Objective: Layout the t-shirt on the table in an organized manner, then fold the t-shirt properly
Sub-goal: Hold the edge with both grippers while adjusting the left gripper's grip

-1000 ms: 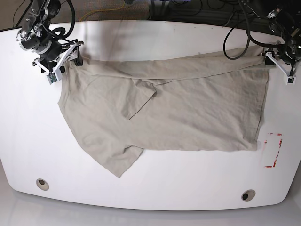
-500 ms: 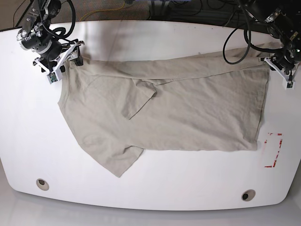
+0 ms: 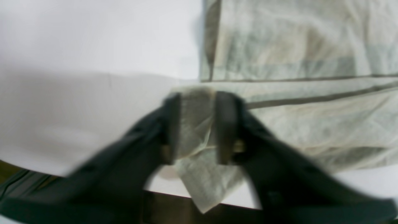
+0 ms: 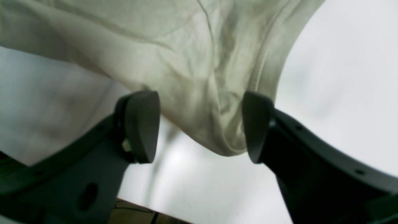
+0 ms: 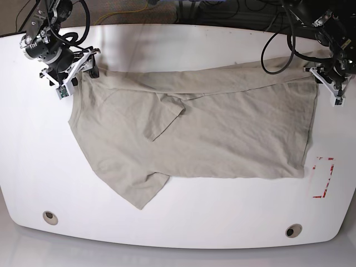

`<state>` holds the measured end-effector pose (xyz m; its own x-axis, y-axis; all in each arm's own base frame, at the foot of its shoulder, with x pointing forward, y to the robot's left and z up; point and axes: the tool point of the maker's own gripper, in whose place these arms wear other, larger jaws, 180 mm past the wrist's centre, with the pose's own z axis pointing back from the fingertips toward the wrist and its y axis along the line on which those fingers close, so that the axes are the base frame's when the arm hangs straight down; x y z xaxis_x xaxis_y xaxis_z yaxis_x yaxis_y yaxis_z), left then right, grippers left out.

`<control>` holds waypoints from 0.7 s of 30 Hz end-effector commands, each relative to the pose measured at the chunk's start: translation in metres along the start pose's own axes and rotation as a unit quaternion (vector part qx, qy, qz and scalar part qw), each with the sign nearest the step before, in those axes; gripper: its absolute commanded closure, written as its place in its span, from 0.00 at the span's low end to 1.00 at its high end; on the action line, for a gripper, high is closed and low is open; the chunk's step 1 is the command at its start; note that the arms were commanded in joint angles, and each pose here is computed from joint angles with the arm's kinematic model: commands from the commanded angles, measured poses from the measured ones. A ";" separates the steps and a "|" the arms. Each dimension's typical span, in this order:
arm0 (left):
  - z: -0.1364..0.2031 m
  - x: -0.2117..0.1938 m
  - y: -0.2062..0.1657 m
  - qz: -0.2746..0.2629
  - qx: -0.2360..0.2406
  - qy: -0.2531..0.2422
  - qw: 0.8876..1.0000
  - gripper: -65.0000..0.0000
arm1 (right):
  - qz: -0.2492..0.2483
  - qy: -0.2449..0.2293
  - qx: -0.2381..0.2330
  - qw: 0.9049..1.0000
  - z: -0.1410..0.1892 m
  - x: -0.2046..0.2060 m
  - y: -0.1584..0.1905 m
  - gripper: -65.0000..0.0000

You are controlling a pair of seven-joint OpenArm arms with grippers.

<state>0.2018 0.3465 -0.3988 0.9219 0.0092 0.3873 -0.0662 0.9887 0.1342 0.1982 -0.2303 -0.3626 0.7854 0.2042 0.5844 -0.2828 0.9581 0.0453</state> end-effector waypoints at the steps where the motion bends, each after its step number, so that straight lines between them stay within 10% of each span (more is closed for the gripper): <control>1: 0.005 0.005 0.007 -0.004 0.009 -0.011 1.000 0.54 | 0.006 -0.017 -0.002 1.000 0.004 0.009 -0.002 0.39; 21: 0.007 0.006 0.012 -0.007 0.016 -0.010 1.000 0.39 | 0.004 -0.014 -0.001 1.000 0.005 0.006 -0.001 0.39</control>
<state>0.1964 0.3472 -0.4011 0.9276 0.0086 0.3735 -0.0639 0.9887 0.1360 0.1941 -0.2304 -0.3649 0.7923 0.2036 0.5752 -0.2814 0.9584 0.0484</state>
